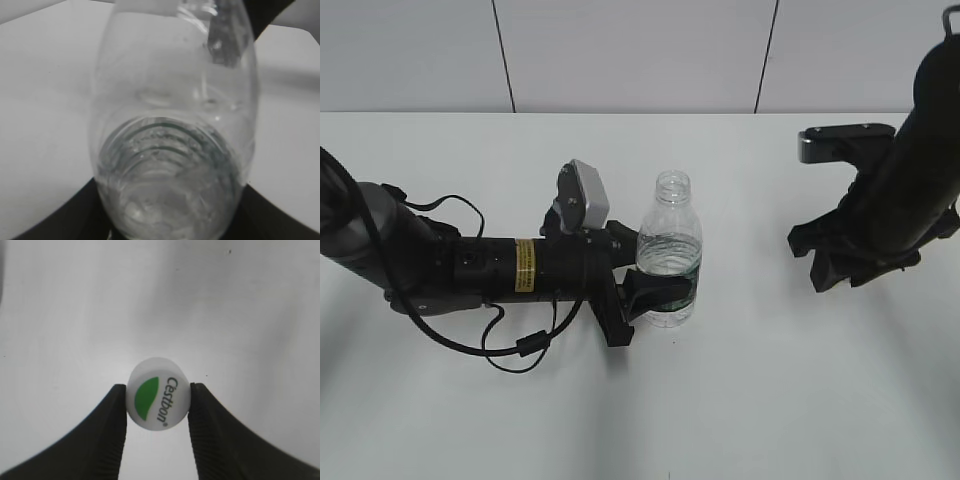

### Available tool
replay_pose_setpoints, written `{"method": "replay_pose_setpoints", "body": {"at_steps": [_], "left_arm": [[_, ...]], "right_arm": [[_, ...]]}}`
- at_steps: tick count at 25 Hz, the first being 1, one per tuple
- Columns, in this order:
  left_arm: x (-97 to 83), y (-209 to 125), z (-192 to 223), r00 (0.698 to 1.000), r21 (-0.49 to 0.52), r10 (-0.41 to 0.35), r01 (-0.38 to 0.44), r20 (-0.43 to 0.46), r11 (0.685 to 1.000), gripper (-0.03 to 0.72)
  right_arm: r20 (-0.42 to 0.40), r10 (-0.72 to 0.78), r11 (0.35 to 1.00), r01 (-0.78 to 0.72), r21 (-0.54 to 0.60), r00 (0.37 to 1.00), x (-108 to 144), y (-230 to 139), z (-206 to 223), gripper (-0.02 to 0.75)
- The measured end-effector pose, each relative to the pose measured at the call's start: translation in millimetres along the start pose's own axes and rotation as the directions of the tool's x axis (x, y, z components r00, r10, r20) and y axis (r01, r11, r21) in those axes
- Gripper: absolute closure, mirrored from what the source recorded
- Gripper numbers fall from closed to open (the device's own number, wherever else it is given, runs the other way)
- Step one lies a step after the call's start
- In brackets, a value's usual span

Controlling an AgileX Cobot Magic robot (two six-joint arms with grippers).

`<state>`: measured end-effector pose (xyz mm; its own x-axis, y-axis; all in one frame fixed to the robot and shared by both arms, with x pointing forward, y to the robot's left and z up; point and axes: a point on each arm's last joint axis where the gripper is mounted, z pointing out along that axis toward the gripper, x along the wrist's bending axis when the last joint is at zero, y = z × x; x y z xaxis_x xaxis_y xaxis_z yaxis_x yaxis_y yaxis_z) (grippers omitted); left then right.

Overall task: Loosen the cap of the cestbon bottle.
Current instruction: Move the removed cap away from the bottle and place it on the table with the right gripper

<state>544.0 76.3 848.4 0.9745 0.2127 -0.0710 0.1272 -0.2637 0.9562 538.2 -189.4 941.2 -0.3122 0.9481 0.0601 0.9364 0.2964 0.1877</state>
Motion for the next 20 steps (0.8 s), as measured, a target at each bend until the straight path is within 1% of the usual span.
{"method": "replay_pose_setpoints", "body": {"at_steps": [3,9,13,15,17,20], "left_arm": [[0.0,0,0,1.0,0.0,0.0,0.0,0.0,1.0,0.325],[0.0,0,0,1.0,-0.001,0.0,0.0,0.0,1.0,0.325],[-1.8,1,0,1.0,-0.006,0.009,-0.009,0.02,1.0,0.325],[-3.4,0,0,0.999,-0.003,0.018,-0.018,0.037,1.0,0.325],[-4.4,0,0,0.999,-0.001,0.024,-0.024,0.049,1.0,0.325],[-5.0,0,0,0.998,-0.001,0.027,-0.027,0.055,1.0,0.325]], "right_arm": [[0.004,0.025,0.999,-0.025,-0.022,1.0,-1,-8,10,0.439],[0.006,0.036,0.999,-0.036,-0.018,0.999,-2,-9,25,0.439],[0.007,0.037,0.998,-0.036,-0.054,0.999,-3,-6,27,0.416],[0.007,0.037,0.997,-0.036,-0.061,0.999,-3,-5,27,0.382],[0.007,0.037,0.997,-0.036,-0.069,0.999,-3,-5,27,0.321],[0.007,0.037,0.996,-0.036,-0.077,0.999,-3,-4,27,0.191]]}}
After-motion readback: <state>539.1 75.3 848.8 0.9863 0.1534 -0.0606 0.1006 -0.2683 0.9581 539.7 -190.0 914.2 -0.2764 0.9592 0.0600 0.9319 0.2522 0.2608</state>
